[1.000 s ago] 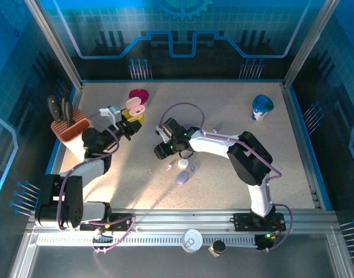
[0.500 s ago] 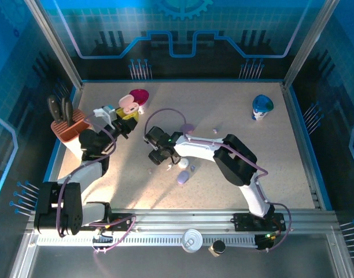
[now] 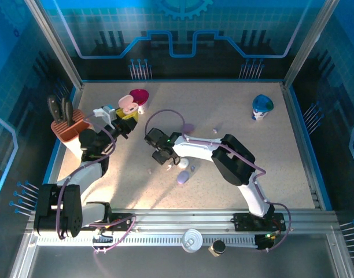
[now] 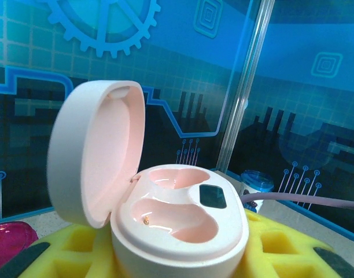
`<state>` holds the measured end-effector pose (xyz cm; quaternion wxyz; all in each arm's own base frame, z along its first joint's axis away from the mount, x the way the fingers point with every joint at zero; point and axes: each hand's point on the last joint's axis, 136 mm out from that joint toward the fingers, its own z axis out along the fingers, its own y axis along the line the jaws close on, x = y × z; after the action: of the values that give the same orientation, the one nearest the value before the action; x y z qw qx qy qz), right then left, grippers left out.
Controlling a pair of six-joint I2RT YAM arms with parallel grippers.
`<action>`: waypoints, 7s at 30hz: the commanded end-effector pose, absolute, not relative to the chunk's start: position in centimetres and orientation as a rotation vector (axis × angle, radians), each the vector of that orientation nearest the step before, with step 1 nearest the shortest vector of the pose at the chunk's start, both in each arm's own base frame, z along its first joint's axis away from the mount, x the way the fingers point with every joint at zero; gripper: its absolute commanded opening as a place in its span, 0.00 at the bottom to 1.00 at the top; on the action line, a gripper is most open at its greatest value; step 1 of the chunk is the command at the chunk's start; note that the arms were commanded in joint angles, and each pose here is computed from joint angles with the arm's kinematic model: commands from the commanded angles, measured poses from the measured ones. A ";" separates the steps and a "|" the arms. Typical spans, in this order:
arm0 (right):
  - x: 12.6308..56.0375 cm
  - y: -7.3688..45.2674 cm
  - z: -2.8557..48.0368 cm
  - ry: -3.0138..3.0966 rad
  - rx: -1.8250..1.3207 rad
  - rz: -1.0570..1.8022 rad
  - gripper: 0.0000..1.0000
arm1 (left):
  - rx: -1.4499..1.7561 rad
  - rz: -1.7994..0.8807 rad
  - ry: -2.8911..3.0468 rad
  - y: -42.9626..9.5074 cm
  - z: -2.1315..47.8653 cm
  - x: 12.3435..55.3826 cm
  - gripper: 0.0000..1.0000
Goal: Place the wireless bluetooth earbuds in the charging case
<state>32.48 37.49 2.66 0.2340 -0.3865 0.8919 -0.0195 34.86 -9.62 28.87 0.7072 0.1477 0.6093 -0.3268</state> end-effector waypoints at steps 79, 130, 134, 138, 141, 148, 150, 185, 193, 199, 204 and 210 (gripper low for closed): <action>33.7 32.5 6.6 2.687 -0.421 0.740 0.21 | 0.372 -0.679 1.372 -10.1 27.9 34.7 0.35; 28.9 17.4 6.3 2.667 -0.053 0.574 0.49 | 0.612 -0.777 1.389 -17.8 25.8 31.4 0.35; 30.4 16.2 5.7 2.693 -0.025 0.558 0.58 | 0.617 -0.780 1.384 -17.9 25.8 31.3 0.35; 32.0 16.2 4.6 2.720 -0.011 0.603 0.61 | 0.619 -0.787 1.382 -18.1 25.8 31.2 0.35; 32.7 16.7 4.0 2.736 -0.031 0.640 0.62 | 0.621 -0.792 1.385 -18.3 25.7 31.1 0.35; 31.1 16.8 2.2 2.805 -0.061 0.719 0.58 | 0.636 -0.793 1.378 -18.6 25.9 30.7 0.34; 30.4 16.6 2.1 2.811 -0.057 0.721 0.56 | 0.641 -0.783 1.375 -18.6 25.8 30.7 0.34; 29.6 13.6 7.2 2.706 -0.640 -0.338 0.51 | 0.527 -0.692 1.435 -16.3 24.4 33.2 0.34; 29.2 15.1 5.9 2.685 -0.836 -0.601 0.43 | 0.479 -0.686 1.438 -15.1 24.4 33.5 0.35; 29.2 15.9 4.5 2.683 -0.916 -0.680 0.38 | 0.496 -0.685 1.432 -15.2 24.5 33.3 0.35; 29.0 15.9 3.2 2.708 -0.963 -0.727 0.37 | 0.505 -0.684 1.427 -15.2 24.6 33.2 0.35; 29.0 15.5 2.8 2.711 -0.987 -0.765 0.34 | 0.507 -0.688 1.429 -15.3 24.4 33.2 0.35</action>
<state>28.88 15.66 2.40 0.0837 -0.3190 0.9141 -0.2357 33.58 -15.40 23.99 0.6625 0.2208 0.6473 -0.3054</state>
